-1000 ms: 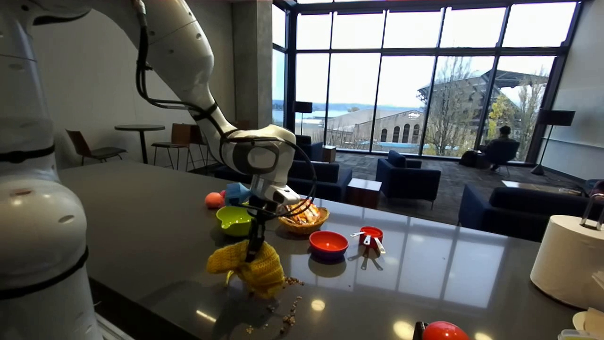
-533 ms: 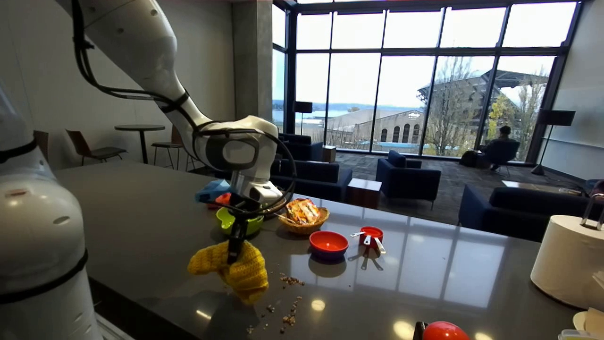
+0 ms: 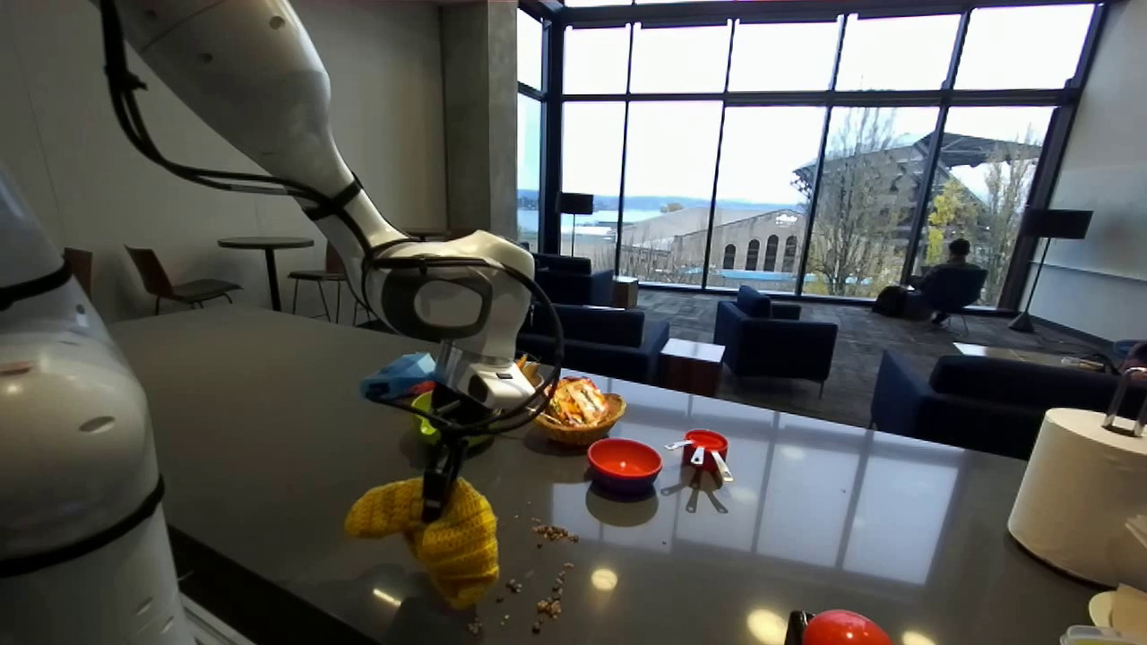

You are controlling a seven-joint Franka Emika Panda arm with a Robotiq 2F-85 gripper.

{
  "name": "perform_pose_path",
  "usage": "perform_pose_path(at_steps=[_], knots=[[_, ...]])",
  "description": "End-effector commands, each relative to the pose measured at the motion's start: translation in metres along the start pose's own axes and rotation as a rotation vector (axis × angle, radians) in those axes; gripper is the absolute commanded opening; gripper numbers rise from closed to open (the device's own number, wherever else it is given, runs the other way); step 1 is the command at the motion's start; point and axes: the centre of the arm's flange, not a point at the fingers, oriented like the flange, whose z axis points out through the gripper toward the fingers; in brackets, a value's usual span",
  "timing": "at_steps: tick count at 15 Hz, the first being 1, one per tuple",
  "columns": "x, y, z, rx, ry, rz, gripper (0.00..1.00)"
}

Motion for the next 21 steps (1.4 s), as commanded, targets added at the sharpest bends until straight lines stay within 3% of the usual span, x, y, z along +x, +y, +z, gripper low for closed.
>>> perform_pose_path(at_steps=[1,11,21], knots=[[-0.001,0.033,0.018,-0.010,-0.053,0.054,0.04],[0.034,0.068,0.048,-0.008,-0.136,0.110,0.04],[0.063,0.061,0.075,-0.006,-0.063,0.043,0.04]])
